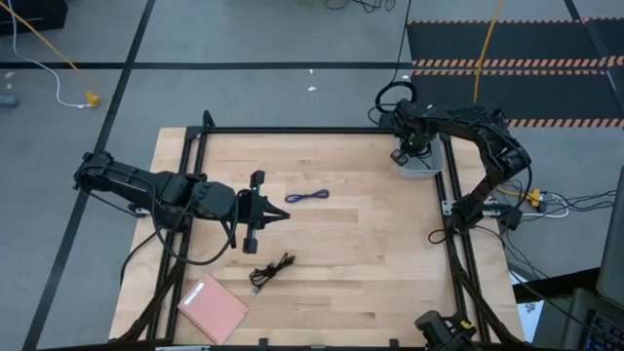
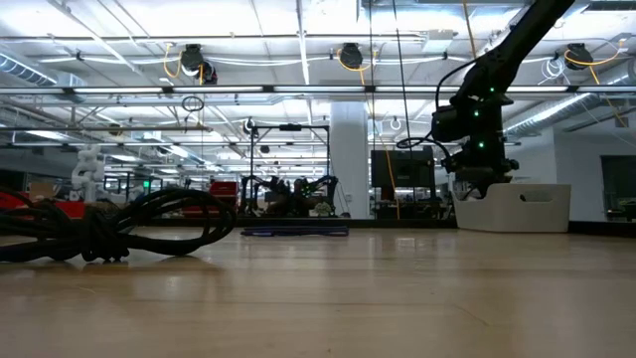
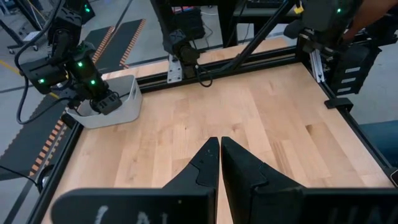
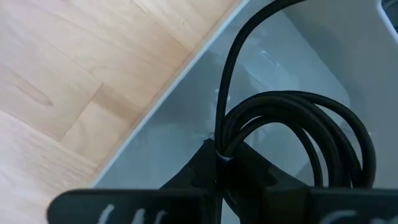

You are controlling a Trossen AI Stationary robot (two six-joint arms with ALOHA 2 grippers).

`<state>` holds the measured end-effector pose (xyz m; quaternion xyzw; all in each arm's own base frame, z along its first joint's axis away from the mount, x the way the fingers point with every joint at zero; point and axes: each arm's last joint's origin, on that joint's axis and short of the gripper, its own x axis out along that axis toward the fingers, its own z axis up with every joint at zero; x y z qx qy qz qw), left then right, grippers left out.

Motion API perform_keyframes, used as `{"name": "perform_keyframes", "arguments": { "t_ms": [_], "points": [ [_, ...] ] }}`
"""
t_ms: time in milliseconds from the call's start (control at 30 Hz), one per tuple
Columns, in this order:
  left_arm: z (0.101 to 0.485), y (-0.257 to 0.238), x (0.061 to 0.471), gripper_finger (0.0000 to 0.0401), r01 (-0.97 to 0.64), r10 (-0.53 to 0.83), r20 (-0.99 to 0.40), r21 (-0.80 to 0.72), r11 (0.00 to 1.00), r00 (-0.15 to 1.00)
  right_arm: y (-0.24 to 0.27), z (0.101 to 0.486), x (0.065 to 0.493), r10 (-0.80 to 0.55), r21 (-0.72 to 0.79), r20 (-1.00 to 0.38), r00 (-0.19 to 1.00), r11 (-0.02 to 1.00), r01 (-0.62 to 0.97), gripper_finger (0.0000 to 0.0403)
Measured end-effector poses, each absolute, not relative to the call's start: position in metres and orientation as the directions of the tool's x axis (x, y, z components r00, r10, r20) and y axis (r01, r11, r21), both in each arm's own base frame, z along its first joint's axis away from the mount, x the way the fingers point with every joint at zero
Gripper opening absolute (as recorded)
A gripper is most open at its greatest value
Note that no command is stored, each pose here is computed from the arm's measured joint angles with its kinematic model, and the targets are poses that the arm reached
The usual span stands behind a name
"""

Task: Pick and place USB-C Cables
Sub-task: Put the right black charger cable into the white bin, then adjust the black charger cable in the white bin

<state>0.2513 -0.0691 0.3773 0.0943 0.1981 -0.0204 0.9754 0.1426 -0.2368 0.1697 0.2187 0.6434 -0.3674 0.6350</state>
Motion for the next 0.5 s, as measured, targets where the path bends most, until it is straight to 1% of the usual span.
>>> {"name": "perform_keyframes", "arguments": {
  "t_ms": [67, 133, 200, 367, 500],
  "points": [
    [0.377, -0.069, 0.251, 0.0021, 0.077, -0.002, -0.391, 0.176, 0.981, 0.921, -0.237, 0.170, 0.143, -0.187, -0.196, -0.977, -0.099, 0.623, 0.757, 0.0027],
    [0.377, -0.069, 0.251, 0.0021, 0.077, -0.002, -0.391, 0.176, 0.981, 0.921, -0.237, 0.171, 0.142, -0.198, -0.208, -0.974, -0.106, 0.618, 0.758, 0.0041],
    [0.377, -0.069, 0.251, 0.0021, 0.078, -0.002, -0.391, 0.178, 0.981, 0.921, -0.236, 0.174, 0.141, -0.215, -0.224, -0.970, -0.112, 0.613, 0.757, 0.0062],
    [0.377, -0.069, 0.251, 0.0021, 0.078, -0.002, -0.391, 0.179, 0.981, 0.921, -0.232, 0.188, 0.139, -0.257, -0.227, -0.963, -0.082, 0.607, 0.762, 0.0120],
    [0.377, -0.069, 0.251, 0.0021, 0.080, -0.002, -0.391, 0.181, 0.980, 0.921, -0.227, 0.203, 0.136, -0.300, -0.231, -0.953, -0.054, 0.598, 0.768, 0.0154]
  ]
}}
